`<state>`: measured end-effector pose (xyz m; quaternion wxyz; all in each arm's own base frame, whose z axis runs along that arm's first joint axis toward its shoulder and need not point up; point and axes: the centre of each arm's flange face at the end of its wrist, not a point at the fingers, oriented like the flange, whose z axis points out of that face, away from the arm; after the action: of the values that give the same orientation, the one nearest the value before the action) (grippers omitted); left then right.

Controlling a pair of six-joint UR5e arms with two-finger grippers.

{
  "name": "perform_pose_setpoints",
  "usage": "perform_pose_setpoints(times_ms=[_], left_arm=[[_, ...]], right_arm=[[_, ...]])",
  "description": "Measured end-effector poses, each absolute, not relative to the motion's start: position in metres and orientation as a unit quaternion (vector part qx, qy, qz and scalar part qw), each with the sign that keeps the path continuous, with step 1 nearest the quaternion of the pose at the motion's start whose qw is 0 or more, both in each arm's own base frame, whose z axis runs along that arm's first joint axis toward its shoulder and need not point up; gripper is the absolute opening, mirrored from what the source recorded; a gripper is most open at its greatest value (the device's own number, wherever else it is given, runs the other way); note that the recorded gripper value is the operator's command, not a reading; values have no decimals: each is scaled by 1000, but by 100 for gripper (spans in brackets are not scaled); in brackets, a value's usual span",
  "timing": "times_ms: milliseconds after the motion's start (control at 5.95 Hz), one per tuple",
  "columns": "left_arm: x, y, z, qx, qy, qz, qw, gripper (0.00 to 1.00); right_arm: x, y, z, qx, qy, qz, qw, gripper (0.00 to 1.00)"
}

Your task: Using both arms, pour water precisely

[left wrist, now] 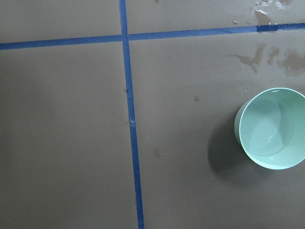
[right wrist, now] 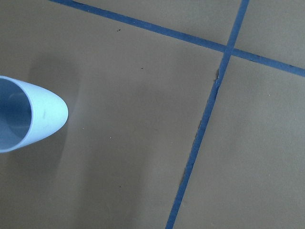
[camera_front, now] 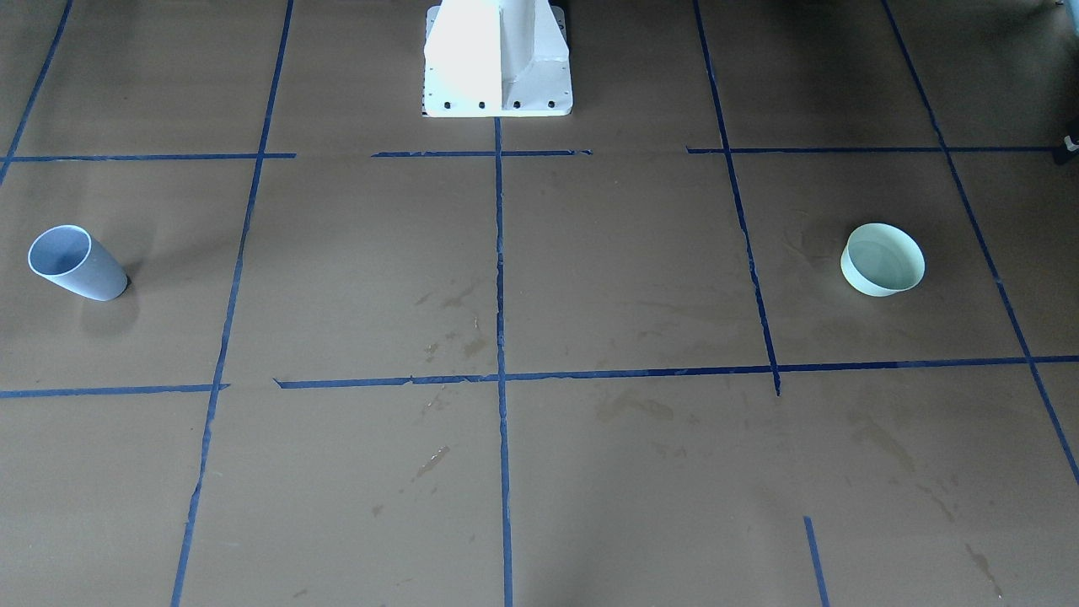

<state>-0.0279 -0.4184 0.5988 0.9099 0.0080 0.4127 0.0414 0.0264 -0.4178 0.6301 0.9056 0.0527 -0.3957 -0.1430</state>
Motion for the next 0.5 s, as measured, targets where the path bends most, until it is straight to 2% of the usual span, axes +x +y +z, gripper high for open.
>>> perform_pose_setpoints(times_ms=[504], left_arm=[[-28,-420,602,10,413,44,909,100]], right_arm=[[26,-421,628,56,-393,-145,906,100]])
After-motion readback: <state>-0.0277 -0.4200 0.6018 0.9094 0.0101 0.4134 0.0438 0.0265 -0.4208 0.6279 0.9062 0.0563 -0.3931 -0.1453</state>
